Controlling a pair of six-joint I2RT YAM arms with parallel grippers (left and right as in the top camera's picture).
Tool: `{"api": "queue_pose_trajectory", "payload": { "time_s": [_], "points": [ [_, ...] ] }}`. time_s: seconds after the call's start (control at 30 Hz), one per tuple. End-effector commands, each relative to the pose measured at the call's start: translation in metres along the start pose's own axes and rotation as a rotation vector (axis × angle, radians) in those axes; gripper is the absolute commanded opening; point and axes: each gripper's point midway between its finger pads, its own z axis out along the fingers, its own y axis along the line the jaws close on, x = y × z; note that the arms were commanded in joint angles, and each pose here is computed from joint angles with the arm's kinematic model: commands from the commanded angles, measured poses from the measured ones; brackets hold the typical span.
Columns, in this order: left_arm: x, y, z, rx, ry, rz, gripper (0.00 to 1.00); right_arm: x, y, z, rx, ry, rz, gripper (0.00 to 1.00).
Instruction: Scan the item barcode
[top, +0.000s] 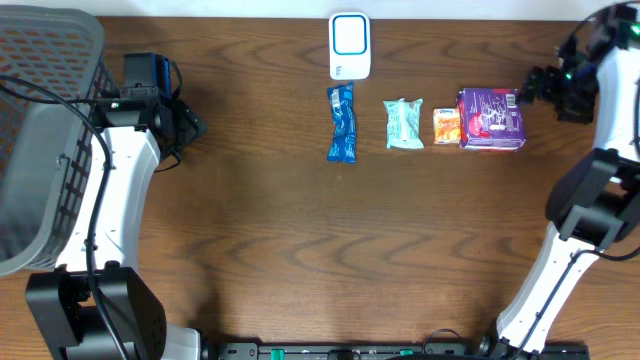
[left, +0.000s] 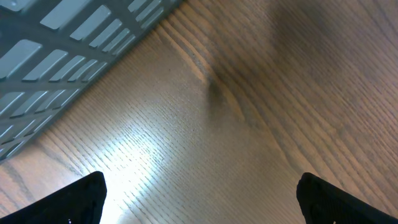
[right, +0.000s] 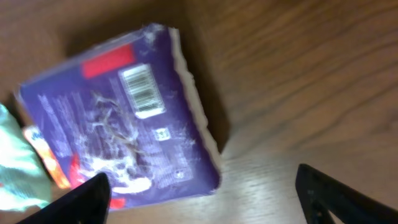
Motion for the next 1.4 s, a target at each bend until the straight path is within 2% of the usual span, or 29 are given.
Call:
{"api": "queue_pose_trajectory", "payload": {
  "time_s": [0.0, 0.1, 0.23, 0.5, 0.53, 0.63, 0.67, 0.7, 0.93, 1.03, 1.13, 1.37],
  "points": [
    [-0.001, 0.003, 0.001, -0.014, -0.003, -0.013, 0.98, 0.002, 0.0, 0.005, -0.111, -0.018, -0.036, 0.7],
    [-0.001, 0.003, 0.001, -0.014, -0.003, -0.013, 0.98, 0.005, -0.003, 0.019, -0.195, -0.026, -0.038, 0.64],
    [-0.001, 0.003, 0.001, -0.014, -0.003, -0.013, 0.98, 0.016, 0.011, 0.035, -0.379, -0.035, -0.074, 0.64],
    [-0.001, 0.003, 0.001, -0.014, -0.003, -0.013, 0.98, 0.035, 0.016, 0.073, -0.472, -0.036, -0.06, 0.64],
    [-0.001, 0.003, 0.001, -0.014, -0.003, -0.013, 0.98, 0.038, 0.015, 0.077, -0.472, -0.033, -0.058, 0.58],
    [-0.001, 0.003, 0.001, -0.014, -0.003, -0.013, 0.98, 0.043, 0.015, 0.08, -0.475, -0.017, -0.05, 0.18],
    [-0.001, 0.003, 0.001, -0.014, -0.003, -0.013, 0.98, 0.043, 0.016, 0.08, -0.475, -0.013, -0.039, 0.07],
    [-0.001, 0.003, 0.001, -0.014, -0.003, -0.013, 0.98, 0.044, 0.016, 0.079, -0.476, -0.008, -0.022, 0.01],
    [-0.001, 0.003, 0.001, -0.014, -0.003, -0.013, 0.98, 0.033, 0.047, 0.05, -0.668, -0.033, -0.004, 0.01],
    [-0.001, 0.003, 0.001, -0.014, -0.003, -0.013, 0.98, 0.025, 0.056, 0.035, -0.661, -0.031, -0.023, 0.01],
    [-0.001, 0.003, 0.001, -0.014, -0.003, -0.013, 0.98, 0.019, 0.059, 0.024, -0.562, -0.028, -0.055, 0.01],
    [-0.001, 0.003, 0.001, -0.014, -0.003, -0.013, 0.98, 0.008, 0.051, 0.001, -0.097, -0.075, -0.073, 0.01]
  ]
}}
